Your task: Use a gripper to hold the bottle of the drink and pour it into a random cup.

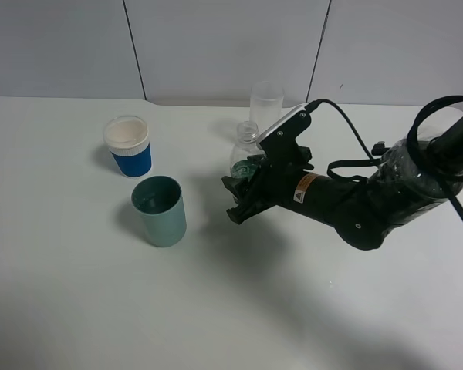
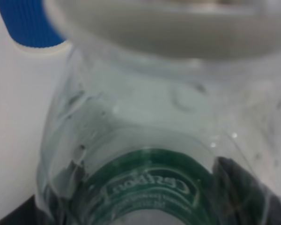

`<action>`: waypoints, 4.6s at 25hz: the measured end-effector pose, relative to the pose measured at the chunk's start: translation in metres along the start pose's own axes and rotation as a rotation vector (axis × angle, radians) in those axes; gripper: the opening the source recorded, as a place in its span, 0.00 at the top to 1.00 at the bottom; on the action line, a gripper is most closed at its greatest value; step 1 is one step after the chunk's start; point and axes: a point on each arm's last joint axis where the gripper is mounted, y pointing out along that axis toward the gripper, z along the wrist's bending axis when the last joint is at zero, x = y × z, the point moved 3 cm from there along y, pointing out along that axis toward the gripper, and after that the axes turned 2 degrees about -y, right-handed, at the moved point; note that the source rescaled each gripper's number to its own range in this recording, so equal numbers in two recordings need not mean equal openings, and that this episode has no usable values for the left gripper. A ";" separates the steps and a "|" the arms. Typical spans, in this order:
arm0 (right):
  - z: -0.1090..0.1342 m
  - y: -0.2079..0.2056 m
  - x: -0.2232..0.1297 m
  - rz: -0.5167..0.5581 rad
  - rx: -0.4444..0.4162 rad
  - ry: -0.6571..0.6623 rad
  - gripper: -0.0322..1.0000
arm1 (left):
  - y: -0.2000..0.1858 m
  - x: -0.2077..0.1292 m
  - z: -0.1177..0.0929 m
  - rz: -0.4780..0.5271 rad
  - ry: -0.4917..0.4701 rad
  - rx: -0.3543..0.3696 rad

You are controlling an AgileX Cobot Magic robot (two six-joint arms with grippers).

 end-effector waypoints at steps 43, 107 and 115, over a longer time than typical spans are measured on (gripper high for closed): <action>-0.002 -0.021 0.033 0.042 0.023 0.026 0.08 | 0.000 0.000 0.000 0.000 -0.001 -0.002; -0.097 -0.343 0.160 -0.165 -0.637 0.162 0.08 | 0.000 0.000 0.000 0.000 -0.001 -0.001; -0.071 -0.370 0.152 -0.171 -0.627 0.151 0.08 | 0.000 0.000 0.000 0.000 -0.001 -0.001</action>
